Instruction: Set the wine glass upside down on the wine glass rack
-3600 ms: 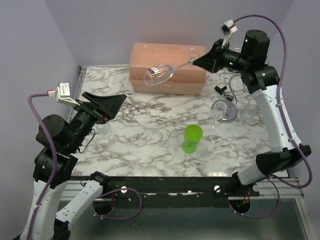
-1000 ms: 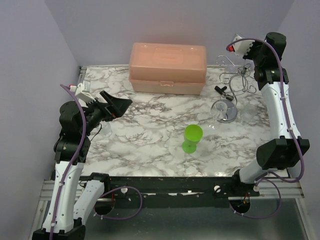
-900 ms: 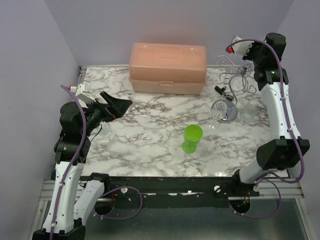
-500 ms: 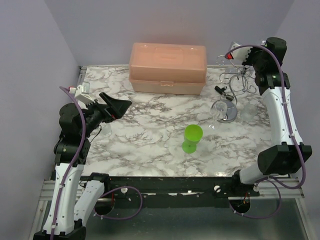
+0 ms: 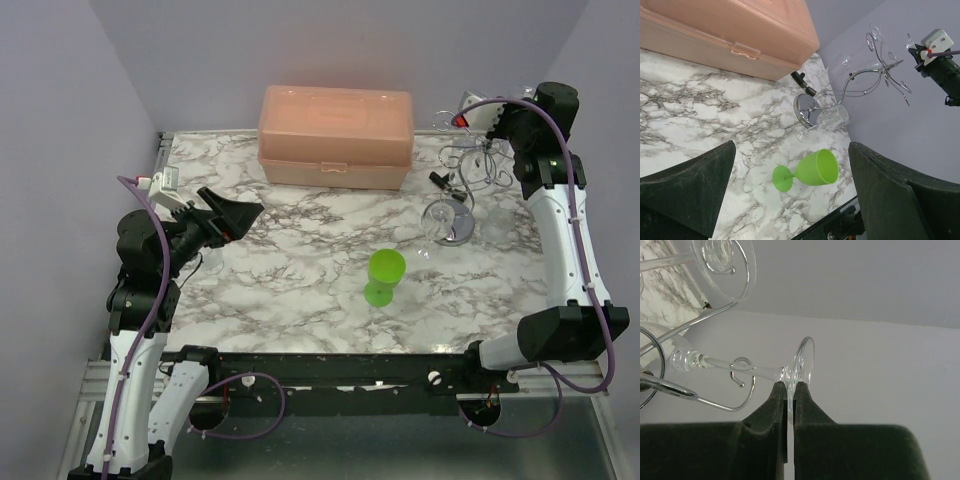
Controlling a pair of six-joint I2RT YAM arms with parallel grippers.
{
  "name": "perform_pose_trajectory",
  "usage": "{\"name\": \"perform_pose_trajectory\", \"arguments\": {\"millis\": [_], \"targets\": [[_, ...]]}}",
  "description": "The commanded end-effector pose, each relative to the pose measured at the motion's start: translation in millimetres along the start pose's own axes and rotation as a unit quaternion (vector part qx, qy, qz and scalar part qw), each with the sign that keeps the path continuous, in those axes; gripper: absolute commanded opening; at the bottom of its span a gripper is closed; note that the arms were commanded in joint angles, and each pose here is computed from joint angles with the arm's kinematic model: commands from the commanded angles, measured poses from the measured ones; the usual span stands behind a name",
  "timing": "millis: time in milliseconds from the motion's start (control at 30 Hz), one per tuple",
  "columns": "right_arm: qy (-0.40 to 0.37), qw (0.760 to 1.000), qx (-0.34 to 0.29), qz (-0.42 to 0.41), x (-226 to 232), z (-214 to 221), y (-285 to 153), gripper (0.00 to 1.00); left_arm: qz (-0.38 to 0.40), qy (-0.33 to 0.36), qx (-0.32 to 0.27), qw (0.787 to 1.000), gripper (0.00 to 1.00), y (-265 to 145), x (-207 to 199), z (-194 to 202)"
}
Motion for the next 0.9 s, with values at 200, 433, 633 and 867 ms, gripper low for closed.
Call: {"name": "perform_pose_trajectory", "arguments": {"millis": [200,433,633,867], "targets": [[0.015,0.999,0.034,0.018,-6.5,8.1,-20.1,0.02,0.014,0.002,0.000,1.000,0.99,-5.2,-3.0,1.7],[0.027,0.997,0.064,0.023,-8.6,19.5,-20.2,0.02,0.012,0.004,0.000,1.000,0.98,-6.1,-2.7,1.9],[0.039,0.995,0.089,0.027,-11.6,29.7,-16.6,0.02,0.011,0.003,0.001,1.000,0.98,-5.1,-1.5,2.3],[0.052,0.993,0.101,0.032,-16.0,33.0,-6.0,0.02,0.012,0.000,0.002,1.000,0.98,-4.4,-0.9,3.0]]}}
Point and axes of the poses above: each gripper's point midway between its finger pads, its own y axis out along the fingers, its own x axis along the line the jaws close on, z = x × y, the point moved 7 cm from there along -y, back along the fingers, and after that the axes turned 2 degrees about y, right-handed, at the moved point
